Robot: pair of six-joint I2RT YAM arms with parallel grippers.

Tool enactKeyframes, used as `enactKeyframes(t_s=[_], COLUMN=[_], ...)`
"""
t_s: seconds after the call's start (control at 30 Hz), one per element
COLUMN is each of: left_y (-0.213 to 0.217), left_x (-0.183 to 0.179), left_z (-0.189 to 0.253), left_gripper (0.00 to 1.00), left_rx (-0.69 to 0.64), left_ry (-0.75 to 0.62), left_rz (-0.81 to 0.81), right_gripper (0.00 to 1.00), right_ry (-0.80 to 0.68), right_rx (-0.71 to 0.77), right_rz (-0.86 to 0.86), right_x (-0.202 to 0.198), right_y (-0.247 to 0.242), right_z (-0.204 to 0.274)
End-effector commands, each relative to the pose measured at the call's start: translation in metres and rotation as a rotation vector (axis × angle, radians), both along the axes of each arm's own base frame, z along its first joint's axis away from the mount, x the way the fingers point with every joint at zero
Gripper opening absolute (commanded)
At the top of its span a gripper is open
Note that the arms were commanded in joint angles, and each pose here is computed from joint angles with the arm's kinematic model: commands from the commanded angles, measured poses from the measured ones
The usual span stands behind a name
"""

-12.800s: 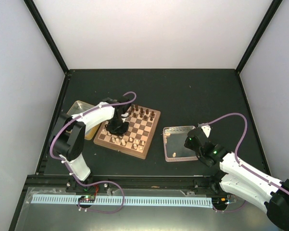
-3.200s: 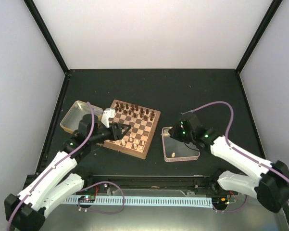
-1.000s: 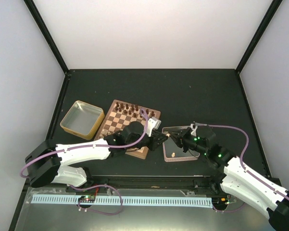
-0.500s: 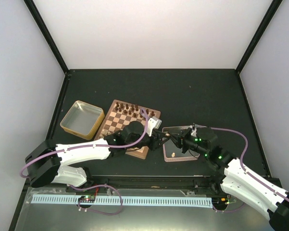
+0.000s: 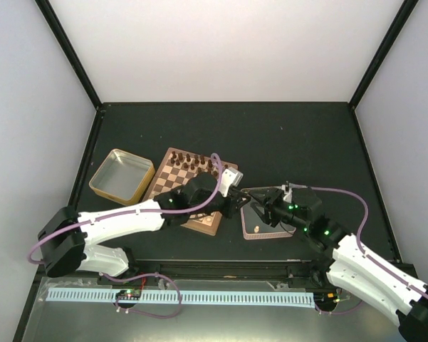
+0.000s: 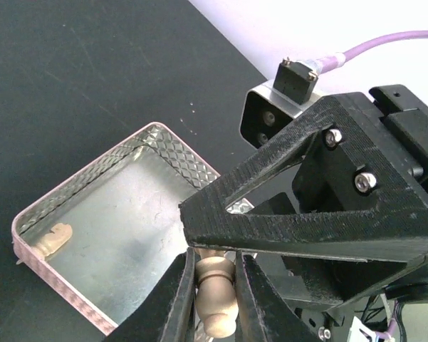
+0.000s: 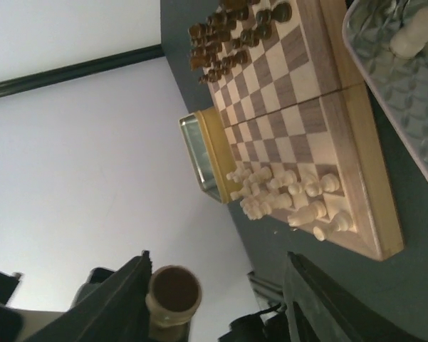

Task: Set up the chess pieces on the board
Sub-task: Place the chess piece on the chessboard.

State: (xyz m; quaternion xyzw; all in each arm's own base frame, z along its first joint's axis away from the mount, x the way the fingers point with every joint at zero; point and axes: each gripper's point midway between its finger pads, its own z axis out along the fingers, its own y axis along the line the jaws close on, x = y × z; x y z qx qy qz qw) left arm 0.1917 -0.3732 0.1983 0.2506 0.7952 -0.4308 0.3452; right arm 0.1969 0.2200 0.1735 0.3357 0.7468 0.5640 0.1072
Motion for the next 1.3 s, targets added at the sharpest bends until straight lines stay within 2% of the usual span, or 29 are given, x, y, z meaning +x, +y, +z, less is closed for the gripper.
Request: enactKeyframes(t_s=[0.0, 0.17, 0.3, 0.5, 0.77, 1.07, 1.27], left_y=[0.022, 0.094, 0.139, 0.170, 0.170, 0.174, 0.178], left_x=[-0.001, -0.015, -0.017, 0.010, 0.040, 0.023, 0.016], left_z=[0.007, -0.024, -0.040, -0.041, -0.062, -0.091, -0.100], left_gripper=[0.02, 0.02, 0.02, 0.02, 0.03, 0.02, 0.02], left_rx=[0.196, 0.513, 0.659, 0.721, 0.804, 0.856, 0.875], left_ry=[0.029, 0.202, 0.313, 0.412, 0.506, 0.607, 0.625], left_rz=[0.007, 0.049, 0.097, 0.171, 0.176, 0.130, 0.120], right_gripper=[0.53, 0.56, 0.56, 0.57, 0.57, 0.57, 0.57], right_ry=[-0.123, -0.252, -0.264, -0.304, -0.293, -0.285, -0.272], right_rx=[-0.170, -0.436, -0.621, -0.775, -0.932, -0.981, -0.995], right_rz=[-0.001, 0.004, -0.020, -0.067, -0.044, -0.039, -0.031], right_x=[0.002, 0.001, 0.004, 0.018, 0.031, 0.037, 0.039], right_y=[-0.015, -0.045, -0.069, -0.086, -0.091, -0.092, -0.091], right_z=[0.004, -0.001, -0.012, -0.017, -0.035, -0.040, -0.045])
